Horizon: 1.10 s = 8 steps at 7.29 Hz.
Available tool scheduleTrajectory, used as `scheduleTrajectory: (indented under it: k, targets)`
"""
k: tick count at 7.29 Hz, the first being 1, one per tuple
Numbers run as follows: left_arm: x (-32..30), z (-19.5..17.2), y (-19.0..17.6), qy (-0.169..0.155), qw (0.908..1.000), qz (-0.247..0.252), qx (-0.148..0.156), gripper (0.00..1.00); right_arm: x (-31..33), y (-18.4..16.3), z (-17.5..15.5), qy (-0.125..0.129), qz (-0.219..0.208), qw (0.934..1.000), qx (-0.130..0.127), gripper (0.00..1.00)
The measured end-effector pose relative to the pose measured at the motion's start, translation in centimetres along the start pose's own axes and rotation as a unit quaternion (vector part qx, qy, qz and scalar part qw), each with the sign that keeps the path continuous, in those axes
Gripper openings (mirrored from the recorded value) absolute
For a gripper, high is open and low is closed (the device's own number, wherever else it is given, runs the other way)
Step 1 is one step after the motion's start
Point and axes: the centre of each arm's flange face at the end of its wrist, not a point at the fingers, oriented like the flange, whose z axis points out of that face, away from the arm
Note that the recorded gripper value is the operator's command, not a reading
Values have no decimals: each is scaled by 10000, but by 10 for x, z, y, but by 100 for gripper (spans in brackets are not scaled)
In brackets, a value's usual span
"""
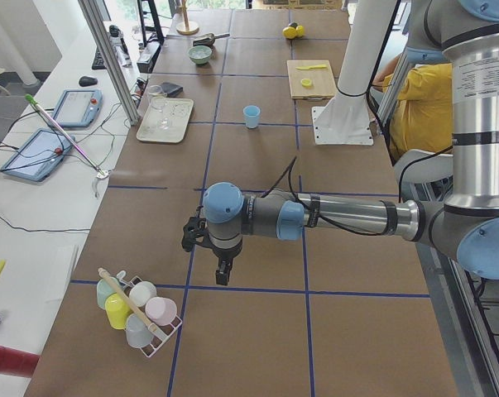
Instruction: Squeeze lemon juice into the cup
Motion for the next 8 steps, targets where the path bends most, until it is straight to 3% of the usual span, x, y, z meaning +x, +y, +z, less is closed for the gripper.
scheduleTrajectory:
  k: [5, 8]
  targets:
    - [-5, 5, 6, 5, 10000, -69, -46, 100, -12, 2, 4, -44, 393, 9992, -32, 100]
    - [-5, 5, 6, -4, 10000, -64, -44, 100, -13, 3, 5, -45, 415, 9991, -37, 100]
